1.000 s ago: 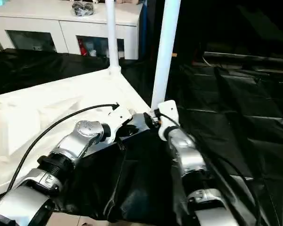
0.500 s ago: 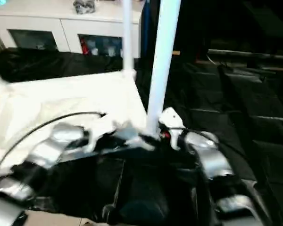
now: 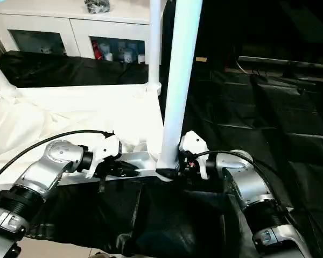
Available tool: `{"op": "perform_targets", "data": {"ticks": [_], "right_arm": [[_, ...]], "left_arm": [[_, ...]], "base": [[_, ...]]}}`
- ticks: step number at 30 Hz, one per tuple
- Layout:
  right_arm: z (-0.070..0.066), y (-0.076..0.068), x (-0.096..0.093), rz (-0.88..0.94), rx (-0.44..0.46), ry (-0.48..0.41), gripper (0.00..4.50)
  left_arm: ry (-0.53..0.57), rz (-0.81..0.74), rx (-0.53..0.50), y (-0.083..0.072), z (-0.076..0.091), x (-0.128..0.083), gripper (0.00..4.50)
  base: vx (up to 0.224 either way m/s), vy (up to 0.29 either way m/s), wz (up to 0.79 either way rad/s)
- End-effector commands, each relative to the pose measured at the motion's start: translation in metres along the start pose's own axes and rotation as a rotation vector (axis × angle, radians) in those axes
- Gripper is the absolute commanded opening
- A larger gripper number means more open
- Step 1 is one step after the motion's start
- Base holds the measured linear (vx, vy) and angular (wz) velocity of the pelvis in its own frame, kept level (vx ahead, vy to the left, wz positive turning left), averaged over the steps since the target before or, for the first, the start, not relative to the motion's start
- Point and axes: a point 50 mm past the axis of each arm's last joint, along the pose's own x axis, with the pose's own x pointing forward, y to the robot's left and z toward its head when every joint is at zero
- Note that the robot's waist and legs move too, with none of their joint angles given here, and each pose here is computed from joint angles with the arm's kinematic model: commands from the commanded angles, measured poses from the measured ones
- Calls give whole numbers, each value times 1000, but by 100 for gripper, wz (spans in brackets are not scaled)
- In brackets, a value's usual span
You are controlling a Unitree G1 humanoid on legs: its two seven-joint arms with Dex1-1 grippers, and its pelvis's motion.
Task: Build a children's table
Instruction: Rotate leg to tighten
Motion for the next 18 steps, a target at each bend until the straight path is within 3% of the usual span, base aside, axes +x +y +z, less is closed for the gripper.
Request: {"op": "perform_targets", "data": {"ticks": [1, 12, 16, 18], "right_arm": [[6, 1, 2, 33, -29, 8, 283], [2, 4, 5, 29, -3, 1, 267], [-10, -5, 22, -253, 78, -7, 267], [-11, -6, 24, -268, 83, -7, 267]], "left_arm": [[-38, 14, 15, 1, 6, -4, 0], [-32, 74, -25, 3, 2, -2, 0], [-36, 210, -69, 15, 9, 16, 0], [-36, 215, -71, 15, 9, 17, 0]], "base": [[0, 0, 0], [0, 0, 0], [0, 0, 0], [0, 0, 0]]}}
